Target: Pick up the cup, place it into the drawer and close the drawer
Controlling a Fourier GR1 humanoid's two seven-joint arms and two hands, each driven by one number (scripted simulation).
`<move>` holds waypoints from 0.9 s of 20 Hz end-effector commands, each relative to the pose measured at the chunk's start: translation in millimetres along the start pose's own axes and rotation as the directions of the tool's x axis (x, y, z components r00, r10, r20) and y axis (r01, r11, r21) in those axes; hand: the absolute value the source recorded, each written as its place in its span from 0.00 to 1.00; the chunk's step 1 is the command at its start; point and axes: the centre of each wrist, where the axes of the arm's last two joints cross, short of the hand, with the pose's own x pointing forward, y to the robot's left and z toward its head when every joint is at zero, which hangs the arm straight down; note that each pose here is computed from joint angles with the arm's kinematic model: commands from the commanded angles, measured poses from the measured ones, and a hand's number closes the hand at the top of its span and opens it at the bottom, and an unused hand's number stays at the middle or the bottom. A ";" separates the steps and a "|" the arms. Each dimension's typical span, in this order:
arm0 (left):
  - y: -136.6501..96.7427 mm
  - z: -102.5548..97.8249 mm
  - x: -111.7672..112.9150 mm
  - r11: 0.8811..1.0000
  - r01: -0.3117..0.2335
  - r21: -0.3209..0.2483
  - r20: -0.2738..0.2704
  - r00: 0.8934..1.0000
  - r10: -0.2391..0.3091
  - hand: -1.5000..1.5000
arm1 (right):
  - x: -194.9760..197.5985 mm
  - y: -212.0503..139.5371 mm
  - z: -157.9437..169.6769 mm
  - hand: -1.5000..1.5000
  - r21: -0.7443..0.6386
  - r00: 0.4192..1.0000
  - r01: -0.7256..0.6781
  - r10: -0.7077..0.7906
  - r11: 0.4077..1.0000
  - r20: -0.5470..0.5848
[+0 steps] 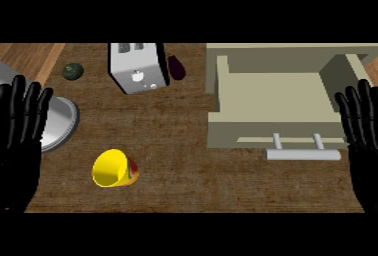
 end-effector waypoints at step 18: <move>35.2 37.9 -67.0 0.957 -0.288 -0.023 -0.330 0.906 0.265 0.00 | -16.2 -9.9 -33.8 0.00 0.151 0.995 0.081 -0.072 0.985 -0.069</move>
